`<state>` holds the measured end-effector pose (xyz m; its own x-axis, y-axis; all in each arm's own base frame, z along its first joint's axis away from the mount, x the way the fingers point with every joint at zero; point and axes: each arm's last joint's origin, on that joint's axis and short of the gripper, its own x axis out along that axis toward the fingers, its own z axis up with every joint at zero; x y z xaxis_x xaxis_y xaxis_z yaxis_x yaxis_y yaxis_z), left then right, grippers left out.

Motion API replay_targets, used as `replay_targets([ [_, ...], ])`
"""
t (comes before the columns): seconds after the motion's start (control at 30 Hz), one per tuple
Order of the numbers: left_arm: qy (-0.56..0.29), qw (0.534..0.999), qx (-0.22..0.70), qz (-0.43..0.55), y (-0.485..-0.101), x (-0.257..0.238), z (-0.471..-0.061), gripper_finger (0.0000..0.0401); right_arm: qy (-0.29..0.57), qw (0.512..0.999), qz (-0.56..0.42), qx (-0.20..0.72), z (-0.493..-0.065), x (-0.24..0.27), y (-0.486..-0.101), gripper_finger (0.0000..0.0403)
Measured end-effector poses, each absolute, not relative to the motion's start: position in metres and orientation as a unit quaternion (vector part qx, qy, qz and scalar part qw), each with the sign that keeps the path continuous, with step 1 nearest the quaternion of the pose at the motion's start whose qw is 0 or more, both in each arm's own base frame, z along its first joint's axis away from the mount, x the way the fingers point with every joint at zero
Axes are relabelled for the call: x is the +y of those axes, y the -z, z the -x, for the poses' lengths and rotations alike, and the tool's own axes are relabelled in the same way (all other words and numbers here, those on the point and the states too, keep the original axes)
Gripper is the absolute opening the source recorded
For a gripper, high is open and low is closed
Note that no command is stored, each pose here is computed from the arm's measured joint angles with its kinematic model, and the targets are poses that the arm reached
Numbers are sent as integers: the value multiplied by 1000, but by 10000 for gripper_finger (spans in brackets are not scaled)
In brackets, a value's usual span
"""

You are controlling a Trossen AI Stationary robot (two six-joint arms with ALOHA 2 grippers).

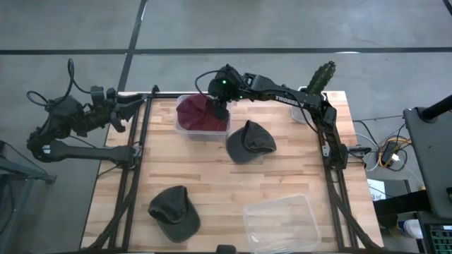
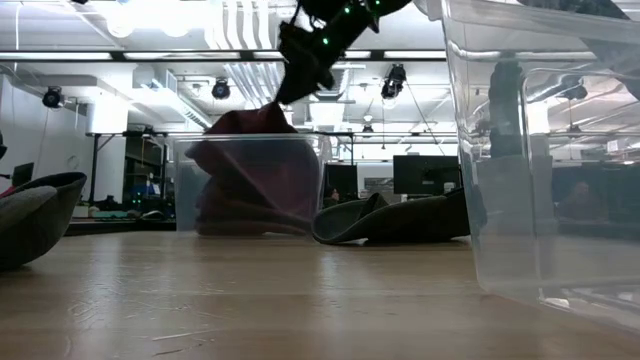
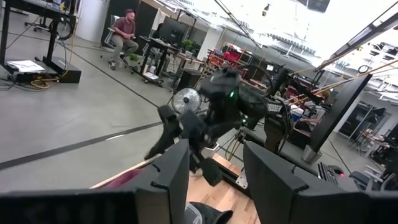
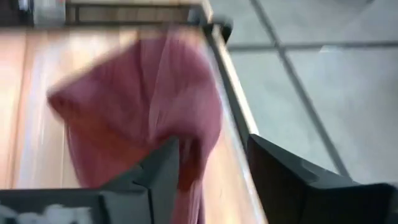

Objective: Pick and place caps into container
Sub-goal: Put the red cap into the top transparent container

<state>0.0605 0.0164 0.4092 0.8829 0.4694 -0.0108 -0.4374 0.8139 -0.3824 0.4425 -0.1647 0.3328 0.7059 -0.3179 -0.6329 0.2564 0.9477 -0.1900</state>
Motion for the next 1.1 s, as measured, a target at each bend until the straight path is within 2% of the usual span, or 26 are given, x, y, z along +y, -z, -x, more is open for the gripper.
replay_targets([
  [0.17,-239,951,-41,190,-409,16,-61,145,174,946,38,272,-450,-167,-349,206],
  [0.27,-239,951,-39,190,-407,16,-62,145,184,948,3,258,-450,-168,-350,207],
  [0.47,-240,951,-33,191,-405,17,-63,145,177,932,-54,312,-444,-164,-340,207],
  [0.8,-240,951,-34,190,-405,17,-63,145,173,893,-82,408,-431,-159,-323,192],
  [1.1,-240,952,-33,187,-405,17,-63,145,174,872,-86,449,-429,-159,-294,187],
])
